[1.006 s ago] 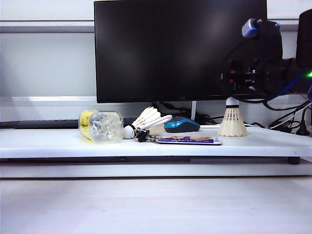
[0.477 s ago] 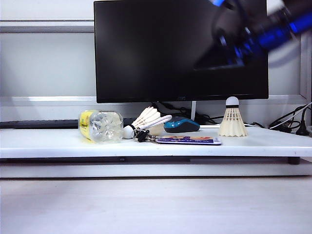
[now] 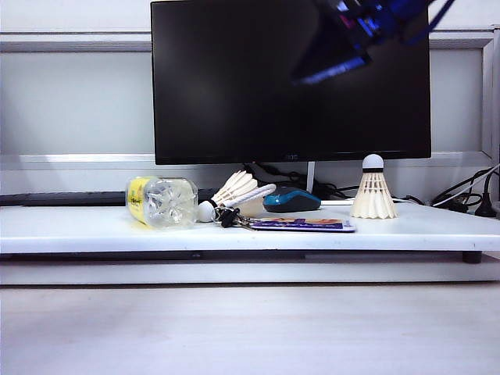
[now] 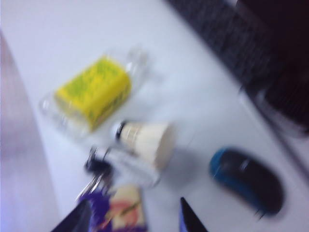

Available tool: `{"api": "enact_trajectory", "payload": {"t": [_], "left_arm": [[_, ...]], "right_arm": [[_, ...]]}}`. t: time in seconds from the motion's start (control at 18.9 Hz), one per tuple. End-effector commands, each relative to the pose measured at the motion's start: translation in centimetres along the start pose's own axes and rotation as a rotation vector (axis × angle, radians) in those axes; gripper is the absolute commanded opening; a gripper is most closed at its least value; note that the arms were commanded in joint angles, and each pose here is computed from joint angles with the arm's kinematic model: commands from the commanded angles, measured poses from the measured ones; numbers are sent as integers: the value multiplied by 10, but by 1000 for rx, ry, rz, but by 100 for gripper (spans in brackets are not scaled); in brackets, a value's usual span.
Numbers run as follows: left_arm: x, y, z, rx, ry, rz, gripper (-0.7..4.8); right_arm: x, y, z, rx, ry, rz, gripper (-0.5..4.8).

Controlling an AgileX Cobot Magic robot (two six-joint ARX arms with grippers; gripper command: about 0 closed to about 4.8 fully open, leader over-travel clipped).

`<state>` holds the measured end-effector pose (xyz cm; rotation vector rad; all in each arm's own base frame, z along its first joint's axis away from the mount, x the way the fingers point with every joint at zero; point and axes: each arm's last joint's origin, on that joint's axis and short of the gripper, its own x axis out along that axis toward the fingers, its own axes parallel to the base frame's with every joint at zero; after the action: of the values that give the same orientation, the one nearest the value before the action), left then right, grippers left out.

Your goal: Stack the badminton balls on the table vertically.

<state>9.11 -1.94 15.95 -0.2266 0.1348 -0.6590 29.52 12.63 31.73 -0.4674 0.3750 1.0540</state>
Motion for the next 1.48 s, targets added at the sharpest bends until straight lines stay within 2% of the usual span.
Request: {"api": "enact_trajectory", "payload": {"t": [0.05,0.26,0.32,0.37,0.58,0.85,1.01,1.22,1.32,1.48], "left_arm": [[-2,-4,11,31,-38,-15,-5],[-4,-8,20,51,-64,-18,-5],[-5,-8,21,49,-67,-20,-5],[-5,-9,22,45,-69,-26,-5],[-5,-15,31,51,-137,-114,-6],[-7,-19,38,81,-146,-126,-6],[-9,-22,45,109,-144,-120,-6],[-9,-25,56,126,-94,-104,-6],[-4,-22,62,81,-24,-67,-6],[3,-18,68,57,29,-58,-6]], "right_arm": [[3,8,-9,4,108,61,238],[13,18,-21,13,245,128,231],[15,21,-21,17,251,147,198],[16,24,-19,15,258,162,190],[23,28,1,-11,270,205,189],[27,27,20,-76,259,200,190],[35,27,19,-88,302,209,190],[49,29,8,-69,366,250,189],[54,30,7,-72,368,259,189],[54,31,12,-85,363,265,189]]}}
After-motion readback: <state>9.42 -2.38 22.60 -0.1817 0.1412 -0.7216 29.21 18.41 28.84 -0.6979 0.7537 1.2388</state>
